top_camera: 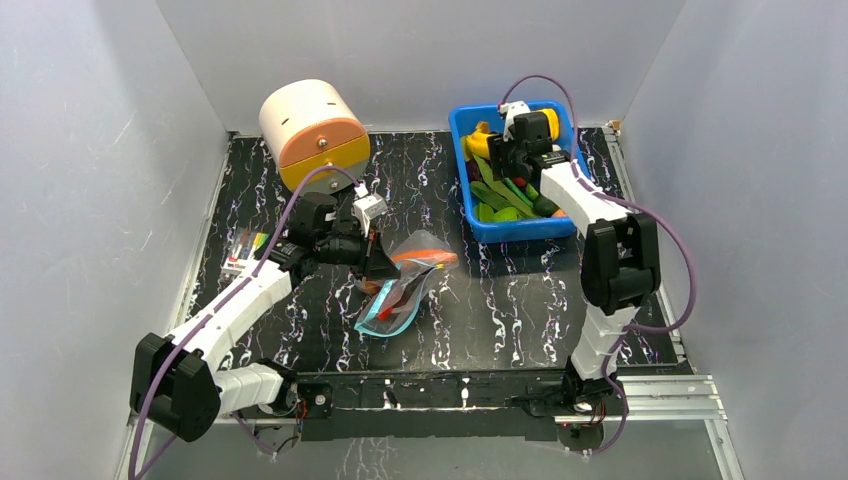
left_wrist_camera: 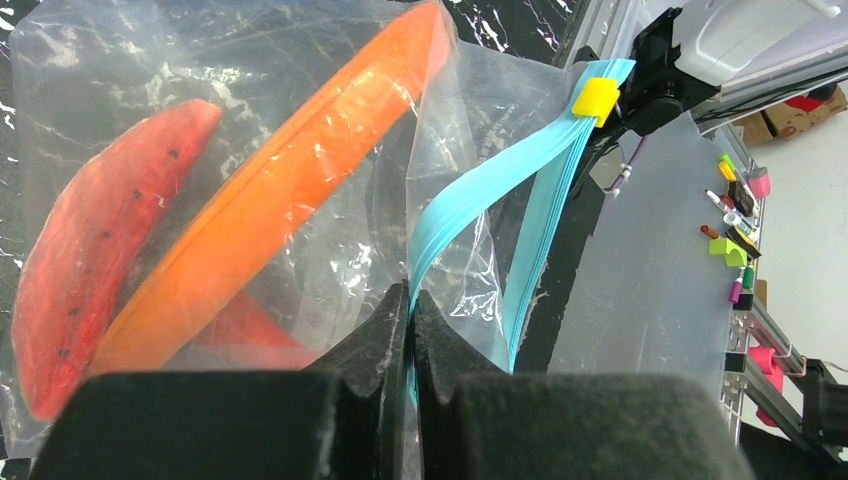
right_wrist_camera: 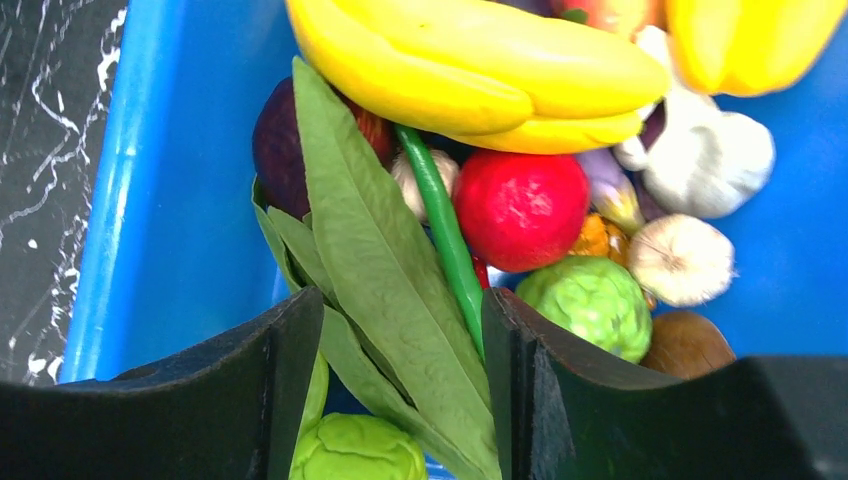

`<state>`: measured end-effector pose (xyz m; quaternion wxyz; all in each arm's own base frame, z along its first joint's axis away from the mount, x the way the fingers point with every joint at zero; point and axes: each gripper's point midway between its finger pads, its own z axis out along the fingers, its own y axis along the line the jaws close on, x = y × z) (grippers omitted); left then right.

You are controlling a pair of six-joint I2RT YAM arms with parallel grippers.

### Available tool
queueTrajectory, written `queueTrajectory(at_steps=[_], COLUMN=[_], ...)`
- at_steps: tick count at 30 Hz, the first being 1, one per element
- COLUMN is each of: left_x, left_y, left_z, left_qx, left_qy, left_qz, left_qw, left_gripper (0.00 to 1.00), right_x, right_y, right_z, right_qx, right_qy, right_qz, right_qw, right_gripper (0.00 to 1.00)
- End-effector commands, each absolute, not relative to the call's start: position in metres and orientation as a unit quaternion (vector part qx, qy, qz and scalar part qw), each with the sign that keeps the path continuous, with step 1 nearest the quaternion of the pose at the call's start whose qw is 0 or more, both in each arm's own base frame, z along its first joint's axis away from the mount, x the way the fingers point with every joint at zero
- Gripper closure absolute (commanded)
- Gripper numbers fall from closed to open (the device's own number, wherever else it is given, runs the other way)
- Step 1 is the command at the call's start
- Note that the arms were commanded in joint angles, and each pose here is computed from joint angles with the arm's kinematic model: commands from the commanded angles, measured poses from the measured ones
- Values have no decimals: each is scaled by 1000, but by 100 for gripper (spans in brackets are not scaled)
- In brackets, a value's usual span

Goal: Place the food in the zip-top bag and seal the zipper
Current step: Pick up the fake fruit from the bin.

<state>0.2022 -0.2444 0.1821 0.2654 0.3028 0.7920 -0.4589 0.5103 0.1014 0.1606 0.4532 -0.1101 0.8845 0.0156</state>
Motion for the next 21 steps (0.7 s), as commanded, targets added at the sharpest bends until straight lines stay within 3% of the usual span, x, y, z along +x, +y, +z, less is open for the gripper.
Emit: queueTrajectory(at_steps=[1, 6, 14, 21], left_x=[199, 199, 198, 197], left_y=[-245, -244, -244, -244], left_z=[199, 201, 202, 205], left_qx=[322, 323, 324, 325], left_qy=[775, 774, 772, 769], left_qz=[-464, -461, -462, -463], left_qw=[283, 292, 294, 296], left_gripper=[100, 100, 100, 100], right_x=[526, 530, 539, 549], right_y=[120, 103, 34, 54], right_z=[173, 162, 190, 190], right_qx=[-176, -173, -131, -134], right_qy=[861, 869, 848, 853], right_qz=[37, -18, -210, -155], right_qw=[476, 464, 469, 479], right_gripper=[44, 45, 40, 34])
